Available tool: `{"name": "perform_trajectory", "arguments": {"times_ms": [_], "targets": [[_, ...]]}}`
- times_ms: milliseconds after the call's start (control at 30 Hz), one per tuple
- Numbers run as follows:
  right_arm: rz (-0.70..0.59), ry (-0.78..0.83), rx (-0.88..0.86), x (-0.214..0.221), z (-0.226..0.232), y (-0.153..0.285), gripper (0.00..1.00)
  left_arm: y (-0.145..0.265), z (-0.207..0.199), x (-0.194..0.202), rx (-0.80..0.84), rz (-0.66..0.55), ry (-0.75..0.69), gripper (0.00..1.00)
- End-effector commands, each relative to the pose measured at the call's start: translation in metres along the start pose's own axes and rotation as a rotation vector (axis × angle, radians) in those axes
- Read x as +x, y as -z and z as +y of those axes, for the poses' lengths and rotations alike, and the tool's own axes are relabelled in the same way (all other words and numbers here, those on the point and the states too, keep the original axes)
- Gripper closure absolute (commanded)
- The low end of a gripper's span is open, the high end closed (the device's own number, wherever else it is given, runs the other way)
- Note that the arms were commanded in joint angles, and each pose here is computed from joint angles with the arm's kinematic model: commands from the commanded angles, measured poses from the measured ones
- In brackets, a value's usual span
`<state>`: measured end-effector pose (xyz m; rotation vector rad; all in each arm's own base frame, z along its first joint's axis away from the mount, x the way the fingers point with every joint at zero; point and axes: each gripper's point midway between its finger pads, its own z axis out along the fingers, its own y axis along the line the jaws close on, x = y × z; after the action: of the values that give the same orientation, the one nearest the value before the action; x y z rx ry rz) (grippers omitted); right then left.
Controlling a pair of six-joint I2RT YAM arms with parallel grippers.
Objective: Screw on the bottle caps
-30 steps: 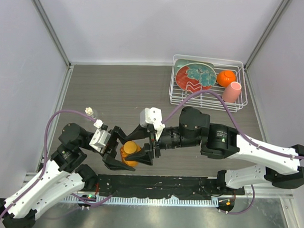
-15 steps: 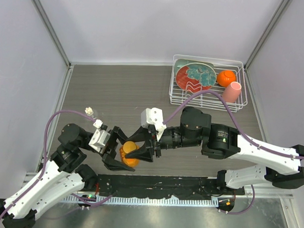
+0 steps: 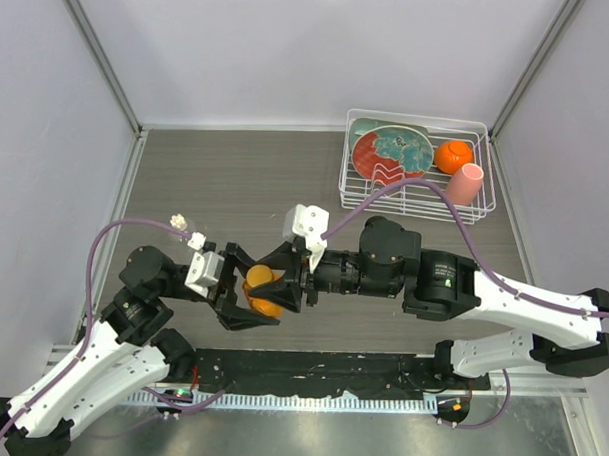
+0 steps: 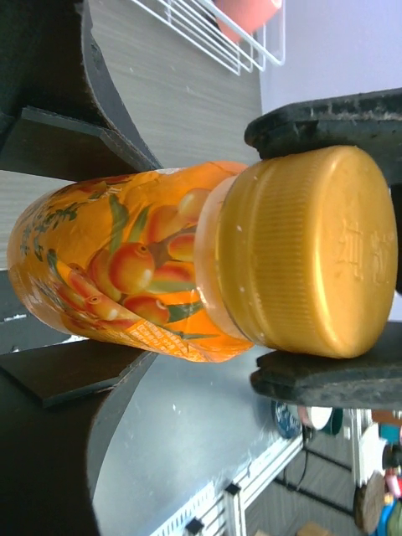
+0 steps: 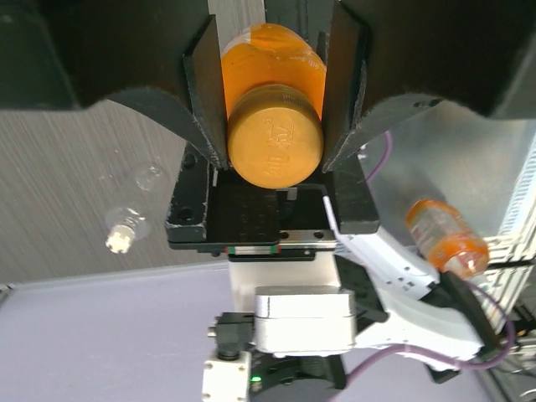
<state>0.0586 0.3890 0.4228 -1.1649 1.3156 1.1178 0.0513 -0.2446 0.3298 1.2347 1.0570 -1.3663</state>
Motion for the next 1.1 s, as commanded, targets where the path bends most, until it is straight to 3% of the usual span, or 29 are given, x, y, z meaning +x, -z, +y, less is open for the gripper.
{"name": "perform_trajectory", "arguments": {"times_ms": [0,300,367,433,567,767,1067], "targets": [[-0.003,-0.061,0.249,0.011,-0.041,-0.005,0.99,0.006,0.041,-0.015,-0.227,-0.036,-0.098,0.98],[-0.008,-0.060,0.485,0.020,-0.066,0.001,0.99,0.013,0.061,-0.014,-0.358,-0.039,-0.096,0.95],[0.000,-0.054,0.499,0.016,-0.065,0.003,0.86,0.015,0.063,-0.014,-0.372,-0.039,-0.095,0.95],[-0.017,-0.057,0.485,0.008,-0.062,0.005,0.64,0.015,0.063,-0.014,-0.372,-0.038,-0.094,0.95],[-0.090,-0.049,0.398,-0.009,-0.049,0.010,0.46,0.015,0.062,-0.013,-0.374,-0.039,-0.091,0.94],[-0.078,-0.027,0.364,-0.007,-0.044,0.004,0.37,0.016,0.062,-0.014,-0.377,-0.039,-0.085,0.90],[-0.059,0.028,0.376,-0.006,-0.048,-0.010,0.36,0.014,0.054,-0.010,-0.335,-0.029,-0.069,0.89]]}}
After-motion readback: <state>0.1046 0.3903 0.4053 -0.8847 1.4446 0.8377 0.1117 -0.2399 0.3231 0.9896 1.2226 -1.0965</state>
